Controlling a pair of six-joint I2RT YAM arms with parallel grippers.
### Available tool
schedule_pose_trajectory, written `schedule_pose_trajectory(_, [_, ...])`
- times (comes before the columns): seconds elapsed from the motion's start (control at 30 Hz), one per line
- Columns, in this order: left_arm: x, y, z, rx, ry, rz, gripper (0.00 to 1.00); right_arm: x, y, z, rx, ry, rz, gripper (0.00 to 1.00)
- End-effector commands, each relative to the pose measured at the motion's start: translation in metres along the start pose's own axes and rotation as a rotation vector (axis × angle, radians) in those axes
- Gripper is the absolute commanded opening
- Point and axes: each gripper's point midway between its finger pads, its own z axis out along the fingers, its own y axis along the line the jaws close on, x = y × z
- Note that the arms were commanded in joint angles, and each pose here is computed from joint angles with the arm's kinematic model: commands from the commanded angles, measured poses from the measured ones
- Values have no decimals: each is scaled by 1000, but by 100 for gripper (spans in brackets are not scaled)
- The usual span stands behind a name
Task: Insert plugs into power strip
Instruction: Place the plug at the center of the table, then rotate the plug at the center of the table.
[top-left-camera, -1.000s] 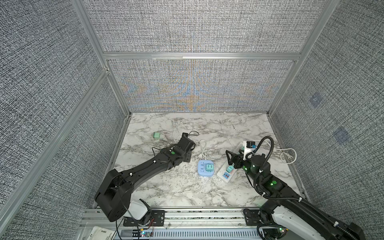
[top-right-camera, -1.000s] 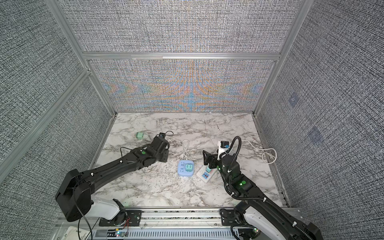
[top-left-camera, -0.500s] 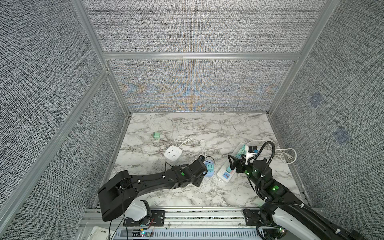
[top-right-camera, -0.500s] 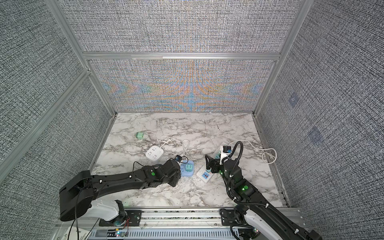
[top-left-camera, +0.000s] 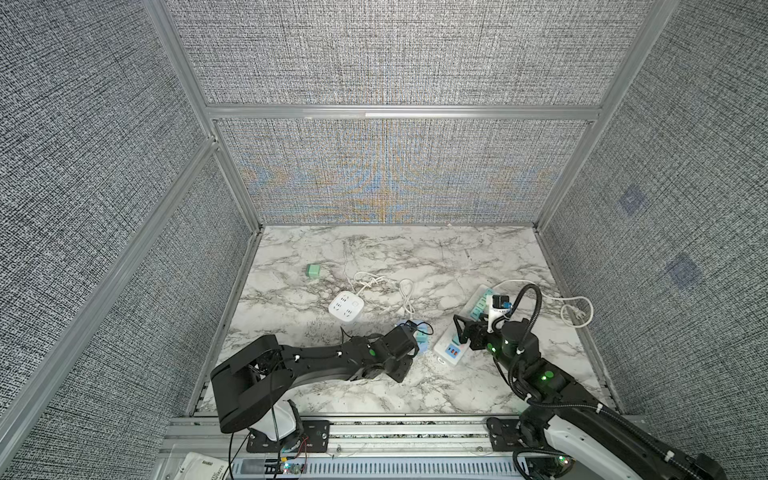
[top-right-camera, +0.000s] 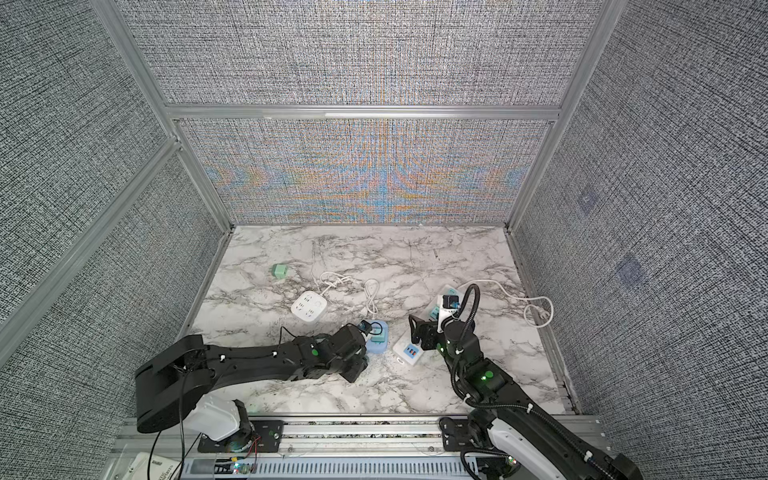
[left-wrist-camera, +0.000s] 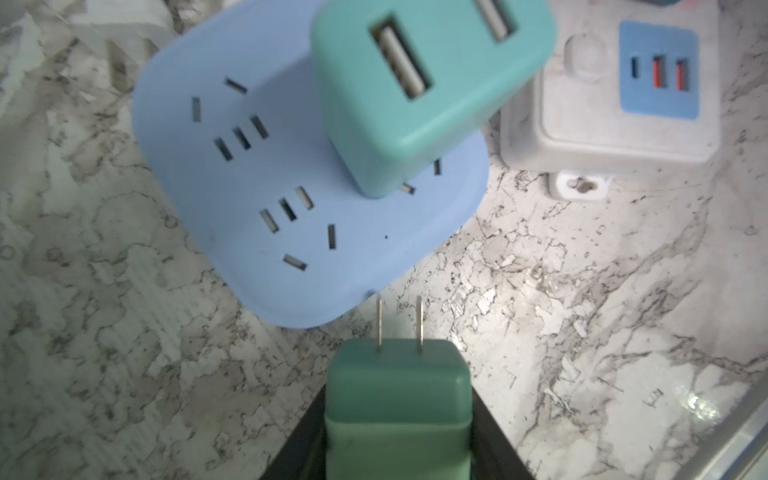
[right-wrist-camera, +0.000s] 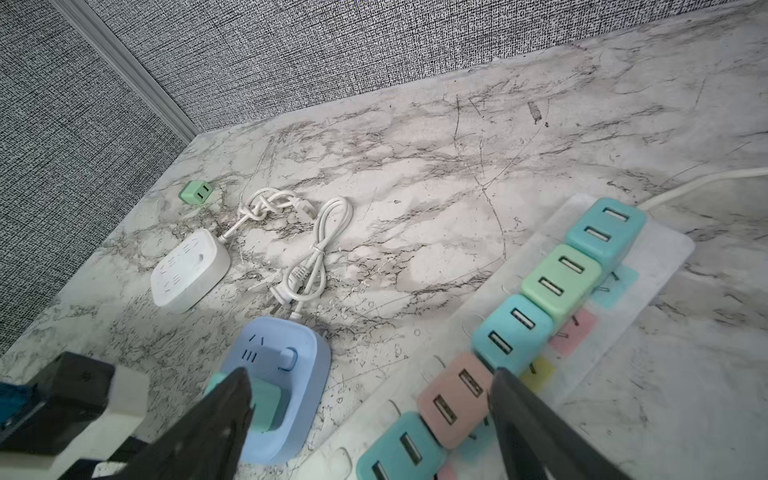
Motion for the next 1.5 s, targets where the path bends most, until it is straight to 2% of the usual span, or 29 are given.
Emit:
schedule_pose_trajectory(0.0, [2, -4, 0, 26, -7, 20, 27, -1, 2, 1, -13, -8, 16, 91])
schedule_pose_trajectory(0.33, [12, 0, 15, -10, 43, 24, 46, -1, 3, 0, -20, -11, 20, 90])
schedule_pose_trajectory(0.4, [12, -1, 13, -10, 38, 29, 54, 0, 3, -1, -20, -7, 18, 91])
schedule_pose_trajectory(0.5, [9, -2, 6, -24, 20, 32, 76, -1, 3, -1, -17, -5, 14, 90])
schedule_pose_trajectory(0.63, [11, 1, -3, -46, 5, 32, 87, -2, 3, -2, -18, -10, 13, 91])
schedule_pose_trajectory(0.97, [27, 30, 0, -202, 59, -16, 87, -5, 4, -4, -19, -13, 17, 90])
schedule_pose_trajectory(1.13, [29, 50, -4, -331, 65, -69, 86, -5, 4, -6, -23, -19, 23, 90])
schedule_pose_trajectory(1.47, [18, 78, -22, -483, -19, -157, 88, 0, 9, -7, -50, 0, 12, 87])
